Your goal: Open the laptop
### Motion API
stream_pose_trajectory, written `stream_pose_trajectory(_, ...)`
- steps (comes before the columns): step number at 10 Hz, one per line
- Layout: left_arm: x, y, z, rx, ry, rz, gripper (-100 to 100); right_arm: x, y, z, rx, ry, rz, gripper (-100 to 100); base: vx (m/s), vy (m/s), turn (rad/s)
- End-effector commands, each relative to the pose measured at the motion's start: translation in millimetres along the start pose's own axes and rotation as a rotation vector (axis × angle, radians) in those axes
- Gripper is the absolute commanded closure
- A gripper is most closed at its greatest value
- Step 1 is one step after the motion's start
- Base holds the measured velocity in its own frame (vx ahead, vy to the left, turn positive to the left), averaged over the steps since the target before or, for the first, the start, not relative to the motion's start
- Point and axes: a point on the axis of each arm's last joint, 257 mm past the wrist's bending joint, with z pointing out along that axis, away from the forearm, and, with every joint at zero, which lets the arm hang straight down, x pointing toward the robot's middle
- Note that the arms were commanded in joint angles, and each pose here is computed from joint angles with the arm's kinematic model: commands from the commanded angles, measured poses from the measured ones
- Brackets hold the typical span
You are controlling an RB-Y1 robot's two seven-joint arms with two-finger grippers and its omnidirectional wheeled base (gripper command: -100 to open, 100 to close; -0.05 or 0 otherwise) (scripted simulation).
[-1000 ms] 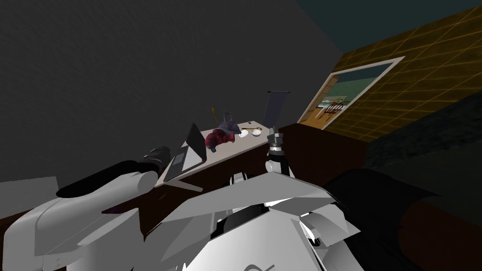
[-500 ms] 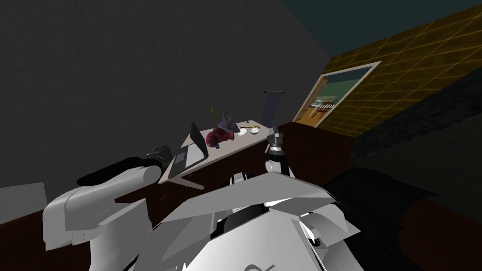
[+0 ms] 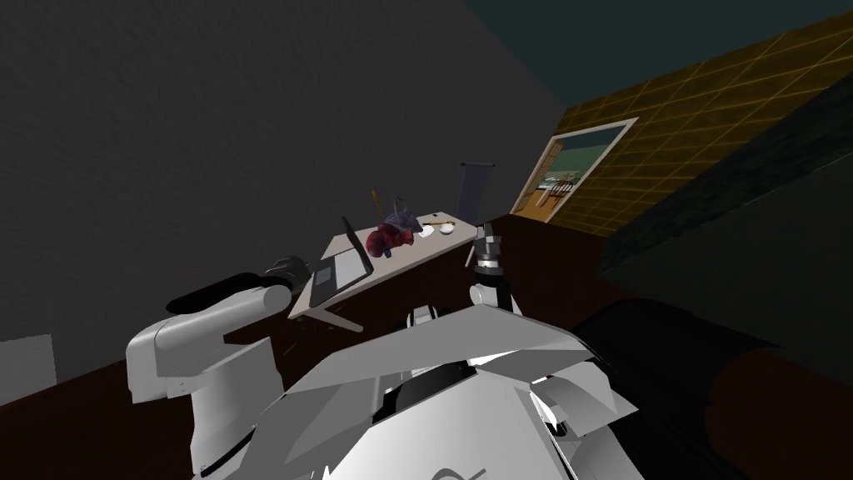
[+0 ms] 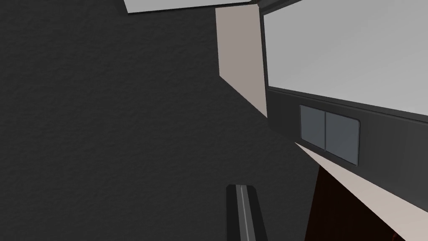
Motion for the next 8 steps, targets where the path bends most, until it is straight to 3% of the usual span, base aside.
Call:
stream_pose_trajectory(1, -12.1, -2.9, -4.8, -0.004, -0.031, 0.027, -100, 0.0, 0, -0.1, 0.000, 0.000, 0.000, 0, 0.030, -0.082, 0.014)
stream_pose_trajectory(8, -54.7, -11.2, -25.9, -0.025, -0.150, 0.137, -100, 0.0, 0, -0.1, 0.000, 0.000, 0.000, 0, 0.113, -0.144, 0.015)
